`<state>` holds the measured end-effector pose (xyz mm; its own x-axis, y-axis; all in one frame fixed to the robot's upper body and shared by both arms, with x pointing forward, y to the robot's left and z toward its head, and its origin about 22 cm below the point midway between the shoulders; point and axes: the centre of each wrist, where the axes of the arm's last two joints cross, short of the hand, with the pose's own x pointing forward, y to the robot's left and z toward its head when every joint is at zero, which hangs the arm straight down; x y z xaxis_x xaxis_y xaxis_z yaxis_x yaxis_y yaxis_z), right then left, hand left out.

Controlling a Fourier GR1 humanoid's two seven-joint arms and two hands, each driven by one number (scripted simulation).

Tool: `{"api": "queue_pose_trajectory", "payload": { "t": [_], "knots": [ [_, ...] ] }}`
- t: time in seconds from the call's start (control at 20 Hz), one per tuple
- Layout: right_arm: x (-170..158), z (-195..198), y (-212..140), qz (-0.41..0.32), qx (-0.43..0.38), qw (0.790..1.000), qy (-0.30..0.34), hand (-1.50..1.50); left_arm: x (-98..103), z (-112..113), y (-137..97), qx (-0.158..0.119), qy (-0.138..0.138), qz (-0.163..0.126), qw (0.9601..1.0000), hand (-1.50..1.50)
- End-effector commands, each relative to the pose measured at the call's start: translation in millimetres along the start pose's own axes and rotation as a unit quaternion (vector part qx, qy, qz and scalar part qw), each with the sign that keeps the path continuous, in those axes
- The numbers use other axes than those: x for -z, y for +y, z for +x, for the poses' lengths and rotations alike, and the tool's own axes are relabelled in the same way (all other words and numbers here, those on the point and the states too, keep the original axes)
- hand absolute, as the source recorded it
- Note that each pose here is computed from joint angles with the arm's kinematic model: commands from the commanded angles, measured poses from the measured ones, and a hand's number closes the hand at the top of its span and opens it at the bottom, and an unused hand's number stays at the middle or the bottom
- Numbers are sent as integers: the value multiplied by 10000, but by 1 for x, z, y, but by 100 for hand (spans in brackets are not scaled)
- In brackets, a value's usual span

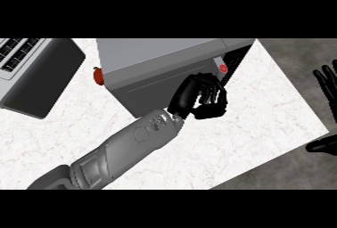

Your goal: Pick up the milk, place it into the microwave and close the microwave

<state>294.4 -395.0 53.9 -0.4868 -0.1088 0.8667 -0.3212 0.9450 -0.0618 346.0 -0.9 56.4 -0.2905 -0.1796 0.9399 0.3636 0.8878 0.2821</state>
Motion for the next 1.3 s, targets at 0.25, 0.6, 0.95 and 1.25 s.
{"api": "queue_pose_trajectory", "payload": {
  "t": [0.25, 0.6, 0.95, 1.25],
  "knots": [
    [25, 5, 11, 776, 594, 9950, -223, -150, 18, 28, -11, -38, -333, 35, 9994, 150],
    [50, 23, 19, 1620, 531, 9852, -154, 150, 17, 29, -13, -75, -286, 150, 9995, 150],
    [78, 43, 51, 2824, 655, 9562, -411, 150, 17, 27, -13, -66, -228, 244, 9994, 150],
    [81, 51, 68, 3183, 719, 9444, -405, 150, 19, 26, -11, -111, -109, 466, 9988, 150]
  ]
}}
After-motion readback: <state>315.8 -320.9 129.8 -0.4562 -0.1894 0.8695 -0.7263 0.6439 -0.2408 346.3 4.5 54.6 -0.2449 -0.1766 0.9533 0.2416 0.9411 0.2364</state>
